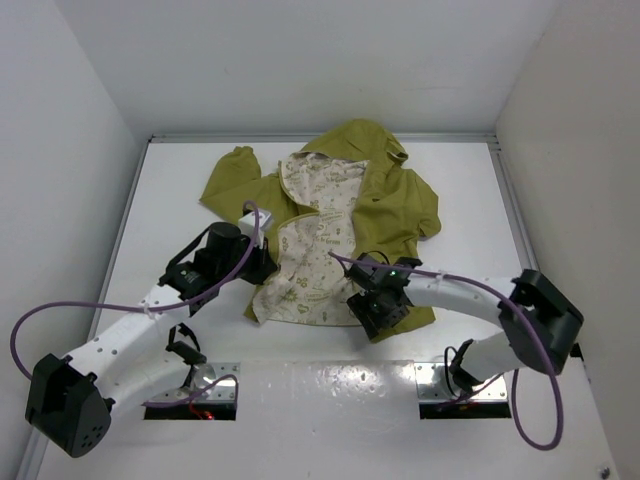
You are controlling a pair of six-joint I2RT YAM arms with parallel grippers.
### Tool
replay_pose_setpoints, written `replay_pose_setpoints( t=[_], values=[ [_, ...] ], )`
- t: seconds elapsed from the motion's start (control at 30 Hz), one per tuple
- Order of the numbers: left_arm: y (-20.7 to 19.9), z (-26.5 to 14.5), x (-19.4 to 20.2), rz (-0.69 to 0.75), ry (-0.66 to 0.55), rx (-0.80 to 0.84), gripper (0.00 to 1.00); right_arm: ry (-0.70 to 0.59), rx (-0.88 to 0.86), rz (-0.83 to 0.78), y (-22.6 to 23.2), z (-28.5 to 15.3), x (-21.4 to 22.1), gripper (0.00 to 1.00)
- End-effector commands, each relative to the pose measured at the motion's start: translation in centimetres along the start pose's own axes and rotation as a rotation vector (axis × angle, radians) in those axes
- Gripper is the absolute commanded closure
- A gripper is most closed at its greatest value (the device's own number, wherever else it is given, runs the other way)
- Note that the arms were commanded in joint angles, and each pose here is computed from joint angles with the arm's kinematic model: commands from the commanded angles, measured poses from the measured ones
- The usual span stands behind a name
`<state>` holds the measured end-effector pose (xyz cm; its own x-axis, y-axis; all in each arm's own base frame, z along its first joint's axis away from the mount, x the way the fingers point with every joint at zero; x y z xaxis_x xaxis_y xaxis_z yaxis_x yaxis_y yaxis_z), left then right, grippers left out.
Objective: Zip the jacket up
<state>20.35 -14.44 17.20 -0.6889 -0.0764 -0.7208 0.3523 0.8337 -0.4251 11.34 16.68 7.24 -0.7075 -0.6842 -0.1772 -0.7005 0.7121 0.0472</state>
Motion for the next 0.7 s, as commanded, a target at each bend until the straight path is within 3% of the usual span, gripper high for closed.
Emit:
replay_pose_setpoints(
  t=[0.0, 0.1, 0.47, 0.67],
  values=[
    [-0.2, 0.1, -1.0, 0.011, -0.040, 0.013, 1.00, 0.077, 0.100, 0.021, -1.0, 0.3, -0.5, 0.41],
    [-0.2, 0.1, -1.0, 0.011, -0.040, 0.013, 1.00, 0.099, 0.142, 0.024, -1.5, 0.8, -0.8, 0.44],
    [0.2, 0.0, -0.4, 0.011, -0.044, 0.004, 1.00, 0.099, 0.149, 0.036, -1.2, 1.8, -1.2, 0.29],
    [0.2, 0.0, -0.3, 0.012, -0.052, 0.008, 1.00, 0.110, 0.136, 0.042, -1.1, 2.9, -1.0, 0.30]
  ],
)
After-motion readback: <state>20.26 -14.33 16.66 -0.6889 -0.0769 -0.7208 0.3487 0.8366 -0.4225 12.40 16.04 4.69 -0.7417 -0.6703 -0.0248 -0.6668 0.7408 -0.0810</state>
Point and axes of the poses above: each gripper's point midway between its finger pads, its own z axis out along the fingers, its own y axis along the line the jaws close on, x = y × z, the point moved 6 cm from there along -z, back along the fingers, and after that the axes turned 12 degrees about -z, right-handed, at the moved point
